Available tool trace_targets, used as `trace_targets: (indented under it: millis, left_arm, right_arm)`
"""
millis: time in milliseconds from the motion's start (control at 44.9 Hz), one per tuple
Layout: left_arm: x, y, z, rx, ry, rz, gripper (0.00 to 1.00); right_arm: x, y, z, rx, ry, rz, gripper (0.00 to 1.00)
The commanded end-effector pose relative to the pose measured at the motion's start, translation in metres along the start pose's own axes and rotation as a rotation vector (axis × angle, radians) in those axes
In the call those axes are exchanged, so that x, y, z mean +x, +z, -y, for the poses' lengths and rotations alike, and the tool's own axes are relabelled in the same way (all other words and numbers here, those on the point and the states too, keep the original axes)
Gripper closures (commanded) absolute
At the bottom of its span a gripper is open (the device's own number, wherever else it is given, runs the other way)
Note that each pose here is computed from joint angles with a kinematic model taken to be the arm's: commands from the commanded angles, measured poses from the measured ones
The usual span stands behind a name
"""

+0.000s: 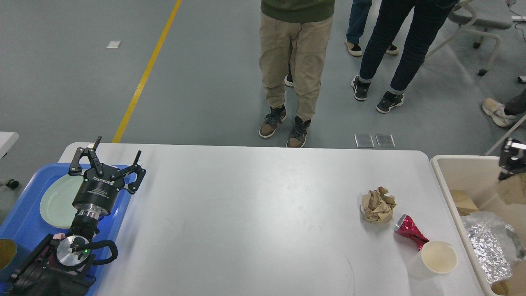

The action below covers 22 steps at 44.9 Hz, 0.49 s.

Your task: Tidy desktop

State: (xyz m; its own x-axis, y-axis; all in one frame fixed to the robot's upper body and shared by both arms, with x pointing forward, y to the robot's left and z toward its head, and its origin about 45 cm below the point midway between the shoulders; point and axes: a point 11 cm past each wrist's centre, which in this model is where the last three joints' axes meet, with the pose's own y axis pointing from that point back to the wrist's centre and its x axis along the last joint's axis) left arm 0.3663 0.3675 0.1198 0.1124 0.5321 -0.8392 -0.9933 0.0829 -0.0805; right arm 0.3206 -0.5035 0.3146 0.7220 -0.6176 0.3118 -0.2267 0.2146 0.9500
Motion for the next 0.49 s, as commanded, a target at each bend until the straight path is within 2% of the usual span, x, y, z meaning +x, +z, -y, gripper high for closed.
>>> trace_targets:
  millis: [0, 67, 134, 245, 468]
  left_arm:
    - [0.0, 0.0, 0.0, 0.0, 0.0, 0.0, 0.04]
    - [0.0, 0.0, 0.0, 0.0, 0.0, 0.0, 0.04]
    - [0.0, 0.0, 0.0, 0.0, 0.0, 0.0, 0.04]
    - [0.0, 0.0, 0.0, 0.0, 0.0, 0.0, 0.04]
    - [0.0, 0.0, 0.0, 0.0, 0.0, 0.0, 0.04]
  right_arm:
    - [0.014, 0.048, 0.049, -0.071, 0.069, 0.059, 1.0]
    - [0.015, 0.079, 0.082, -0.104, 0.16, 0.104, 1.0]
    - [0.013, 0.093, 0.11, -0.114, 0.262, 0.123, 1.0]
    - [-0.017, 0.123, 0.158, -0.147, 0.366, 0.17, 1.0]
    - [-0.059, 0.108, 0.226, -0.121, 0.425, 0.155, 1.0]
